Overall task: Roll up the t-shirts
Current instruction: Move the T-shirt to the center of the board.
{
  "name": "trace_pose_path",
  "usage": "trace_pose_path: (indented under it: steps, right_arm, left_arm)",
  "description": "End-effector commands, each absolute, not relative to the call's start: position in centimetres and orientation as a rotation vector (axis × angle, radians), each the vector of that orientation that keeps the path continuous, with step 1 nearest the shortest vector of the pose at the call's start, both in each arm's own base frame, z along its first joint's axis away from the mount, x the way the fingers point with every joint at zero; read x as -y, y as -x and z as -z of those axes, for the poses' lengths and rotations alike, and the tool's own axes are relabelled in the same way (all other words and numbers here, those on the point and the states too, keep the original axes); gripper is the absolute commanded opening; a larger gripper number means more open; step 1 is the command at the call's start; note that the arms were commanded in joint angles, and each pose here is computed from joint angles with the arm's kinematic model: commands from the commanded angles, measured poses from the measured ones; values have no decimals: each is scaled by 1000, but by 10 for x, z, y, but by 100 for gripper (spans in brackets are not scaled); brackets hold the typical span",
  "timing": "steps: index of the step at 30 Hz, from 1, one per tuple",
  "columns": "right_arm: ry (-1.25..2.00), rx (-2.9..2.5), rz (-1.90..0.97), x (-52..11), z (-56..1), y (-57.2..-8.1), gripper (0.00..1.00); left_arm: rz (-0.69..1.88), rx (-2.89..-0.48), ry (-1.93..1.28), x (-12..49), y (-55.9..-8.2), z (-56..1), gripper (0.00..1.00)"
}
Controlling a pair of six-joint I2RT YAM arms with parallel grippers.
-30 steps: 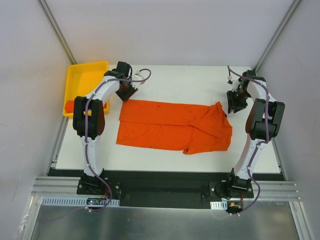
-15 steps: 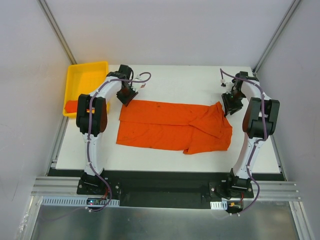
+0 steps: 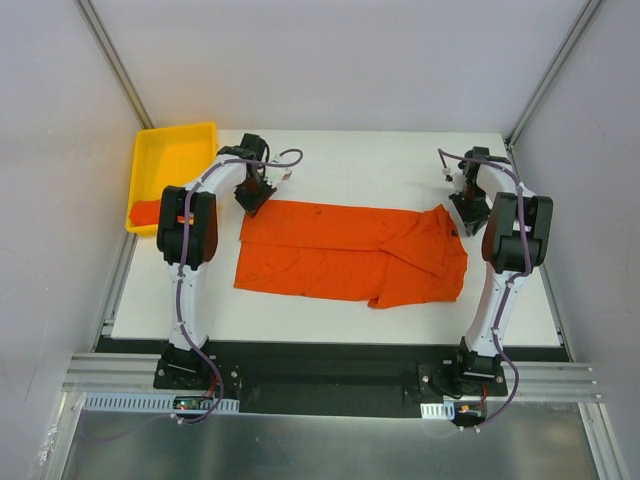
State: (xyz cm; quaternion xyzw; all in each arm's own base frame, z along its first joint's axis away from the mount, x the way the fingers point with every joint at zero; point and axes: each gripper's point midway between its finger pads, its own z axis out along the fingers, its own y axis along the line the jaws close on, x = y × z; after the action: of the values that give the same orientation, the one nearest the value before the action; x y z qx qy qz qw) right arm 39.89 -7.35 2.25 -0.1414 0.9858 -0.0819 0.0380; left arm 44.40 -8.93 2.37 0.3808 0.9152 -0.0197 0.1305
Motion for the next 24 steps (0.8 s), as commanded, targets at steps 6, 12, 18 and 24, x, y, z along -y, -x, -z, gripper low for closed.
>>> trace_pose_path:
  steps: [6,12,18,24]
  right_arm:
    - [340,-2939,140,72,-66,-410,23]
    - [371,-2849,-10,44,-80,-443,22]
    - [536,-2870,62,33,-54,-463,22]
    - [613,-2935,106,33,-41,-459,21]
  left_arm:
    - [90,-2612,-1005,98,-462,-55,19]
    - [104,-2553,-993,104,-475,-76,20]
    - [99,-2573,-1010,101,-466,-73,20]
    - [72,-2576,-1020,97,-465,-73,20]
